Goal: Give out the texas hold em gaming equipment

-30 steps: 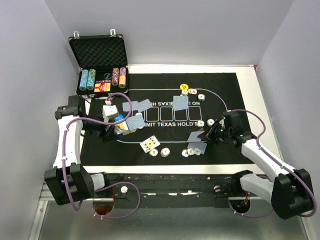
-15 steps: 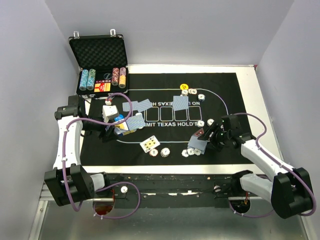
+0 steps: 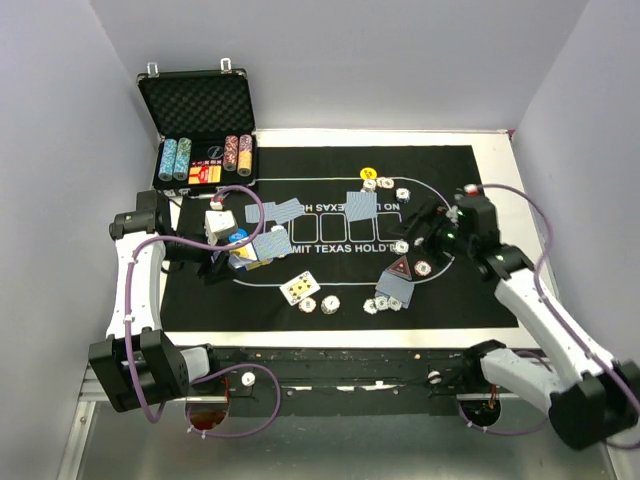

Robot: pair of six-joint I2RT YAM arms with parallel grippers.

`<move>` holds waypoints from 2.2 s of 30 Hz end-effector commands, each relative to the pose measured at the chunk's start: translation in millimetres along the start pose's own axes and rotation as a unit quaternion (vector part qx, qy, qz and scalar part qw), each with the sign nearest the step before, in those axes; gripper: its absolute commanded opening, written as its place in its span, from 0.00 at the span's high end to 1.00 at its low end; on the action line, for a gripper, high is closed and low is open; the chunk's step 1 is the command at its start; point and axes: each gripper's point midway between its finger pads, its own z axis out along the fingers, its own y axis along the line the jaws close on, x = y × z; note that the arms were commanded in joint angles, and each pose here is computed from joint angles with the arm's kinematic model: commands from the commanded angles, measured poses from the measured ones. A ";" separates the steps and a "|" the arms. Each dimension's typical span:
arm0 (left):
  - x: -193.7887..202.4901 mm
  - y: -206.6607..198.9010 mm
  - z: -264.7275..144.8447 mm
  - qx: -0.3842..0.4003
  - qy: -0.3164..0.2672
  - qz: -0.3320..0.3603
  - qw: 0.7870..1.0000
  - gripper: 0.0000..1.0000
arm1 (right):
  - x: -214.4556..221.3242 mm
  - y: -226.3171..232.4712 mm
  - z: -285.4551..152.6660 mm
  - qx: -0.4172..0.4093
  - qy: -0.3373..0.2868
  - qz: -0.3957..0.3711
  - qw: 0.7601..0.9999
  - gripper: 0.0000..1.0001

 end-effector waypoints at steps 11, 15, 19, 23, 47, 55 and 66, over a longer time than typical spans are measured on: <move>-14.0 -54.4 -6.5 0.075 -0.019 -0.099 0.992 0.88 | 99.9 209.4 39.1 -0.266 0.172 -0.137 0.939 0.00; -14.3 -54.2 -6.9 0.073 -0.018 -0.096 0.993 0.88 | 124.1 223.2 50.9 -0.283 0.200 -0.142 0.927 0.00; -13.9 -55.6 -6.8 0.074 -0.018 -0.095 0.993 0.88 | 151.1 221.7 65.4 -0.274 0.231 -0.146 0.922 0.00; -15.4 -55.0 -7.5 0.072 -0.020 -0.094 0.993 0.88 | 173.8 222.6 71.1 -0.276 0.256 -0.144 0.915 0.02; -15.3 -55.9 -8.2 0.069 -0.018 -0.093 0.993 0.88 | 180.8 213.3 74.7 -0.277 0.261 -0.092 0.920 0.65; -15.0 -56.1 -8.1 0.070 -0.018 -0.094 0.993 0.88 | 156.7 197.8 71.8 -0.263 0.238 -0.079 0.932 0.68; -14.9 -55.7 -8.2 0.070 -0.017 -0.093 0.993 0.88 | 156.0 198.5 66.7 -0.274 0.245 -0.071 0.927 0.86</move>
